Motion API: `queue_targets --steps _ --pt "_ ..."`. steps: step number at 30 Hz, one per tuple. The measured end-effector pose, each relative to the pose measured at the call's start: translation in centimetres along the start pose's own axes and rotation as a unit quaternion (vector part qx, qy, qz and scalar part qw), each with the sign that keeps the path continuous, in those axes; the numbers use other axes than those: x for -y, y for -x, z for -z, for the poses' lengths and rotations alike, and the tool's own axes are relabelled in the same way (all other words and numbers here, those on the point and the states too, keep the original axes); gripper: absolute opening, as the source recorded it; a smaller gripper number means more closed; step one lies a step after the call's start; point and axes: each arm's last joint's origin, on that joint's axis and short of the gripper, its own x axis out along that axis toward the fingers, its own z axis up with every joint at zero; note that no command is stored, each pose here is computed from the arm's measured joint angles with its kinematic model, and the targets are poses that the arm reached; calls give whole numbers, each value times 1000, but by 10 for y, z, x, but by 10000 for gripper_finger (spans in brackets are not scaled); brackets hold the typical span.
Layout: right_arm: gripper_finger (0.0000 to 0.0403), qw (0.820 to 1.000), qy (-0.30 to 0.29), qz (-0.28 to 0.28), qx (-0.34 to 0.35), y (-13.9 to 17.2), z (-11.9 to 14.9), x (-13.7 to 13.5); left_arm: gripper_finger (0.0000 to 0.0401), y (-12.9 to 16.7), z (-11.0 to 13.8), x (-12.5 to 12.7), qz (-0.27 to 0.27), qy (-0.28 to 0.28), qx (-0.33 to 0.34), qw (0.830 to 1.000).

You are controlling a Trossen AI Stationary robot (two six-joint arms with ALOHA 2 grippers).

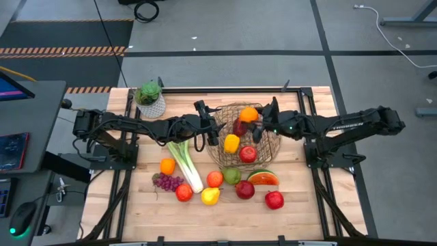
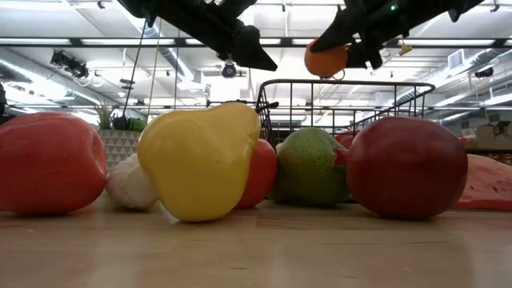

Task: Build produce basket
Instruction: Put the orange into the brown wire basket

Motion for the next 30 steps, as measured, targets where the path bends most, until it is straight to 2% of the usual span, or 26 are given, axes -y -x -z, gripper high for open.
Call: queue_targets --steps 5,10,18,25,30 --pt "351 997 -78 18 4 -2 -3 9 288 0 0 0 0 0 0 1000" --pt "351 993 -114 5 5 -1 -6 13 288 0 0 0 0 -1 -1 1000" --pt "351 992 -127 -22 -11 -1 -5 14 288 0 0 0 0 0 -1 1000" --pt "351 986 -131 -96 -19 -1 -8 9 288 0 0 0 0 0 -1 1000" --pt "352 987 -120 -101 -18 -1 -8 9 288 0 0 0 0 0 -1 1000"
